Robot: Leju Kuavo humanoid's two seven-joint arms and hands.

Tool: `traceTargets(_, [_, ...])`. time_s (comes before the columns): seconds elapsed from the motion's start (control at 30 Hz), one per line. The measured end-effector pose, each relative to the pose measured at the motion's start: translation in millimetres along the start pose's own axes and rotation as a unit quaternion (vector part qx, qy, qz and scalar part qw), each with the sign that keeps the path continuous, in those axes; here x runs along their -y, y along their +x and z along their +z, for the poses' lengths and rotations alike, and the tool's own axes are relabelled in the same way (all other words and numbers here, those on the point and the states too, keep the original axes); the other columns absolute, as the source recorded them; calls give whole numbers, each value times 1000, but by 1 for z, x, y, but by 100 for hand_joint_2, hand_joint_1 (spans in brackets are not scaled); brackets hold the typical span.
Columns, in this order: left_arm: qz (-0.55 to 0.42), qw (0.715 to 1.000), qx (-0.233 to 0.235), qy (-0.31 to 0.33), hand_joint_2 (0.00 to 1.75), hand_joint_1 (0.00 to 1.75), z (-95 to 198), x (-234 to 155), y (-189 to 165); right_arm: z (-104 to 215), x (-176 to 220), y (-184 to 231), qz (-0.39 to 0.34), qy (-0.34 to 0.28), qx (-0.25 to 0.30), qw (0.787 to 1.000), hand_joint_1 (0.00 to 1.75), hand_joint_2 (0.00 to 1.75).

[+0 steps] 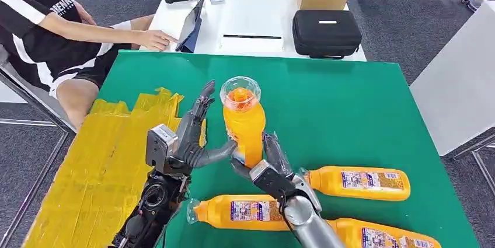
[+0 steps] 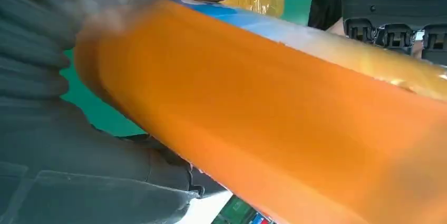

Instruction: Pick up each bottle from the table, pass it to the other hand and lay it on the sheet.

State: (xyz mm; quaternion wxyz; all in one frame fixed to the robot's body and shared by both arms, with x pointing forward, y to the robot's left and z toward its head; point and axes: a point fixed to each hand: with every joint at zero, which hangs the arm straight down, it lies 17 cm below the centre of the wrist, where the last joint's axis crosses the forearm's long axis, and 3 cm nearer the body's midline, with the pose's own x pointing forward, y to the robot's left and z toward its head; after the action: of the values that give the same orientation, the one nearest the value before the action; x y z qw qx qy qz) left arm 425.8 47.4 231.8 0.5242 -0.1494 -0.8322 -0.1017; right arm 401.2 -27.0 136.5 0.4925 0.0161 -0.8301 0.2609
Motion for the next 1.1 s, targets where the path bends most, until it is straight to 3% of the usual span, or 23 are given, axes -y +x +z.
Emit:
traceTargets(0.5, [9, 1000, -14, -7, 175, 0, 6, 2, -5, 5, 0, -3, -12, -1, -12, 1000, 175, 175])
traceTargets(0.9, [8, 1000, -20, -2, 175, 0, 6, -2, -8, 12, 43, -5, -40, -120, -32, 991, 175, 175])
traceTargets(1.1, [8, 1000, -22, -2, 175, 0, 7, -2, -9, 12, 51, -8, -46, -143, -46, 988, 175, 175])
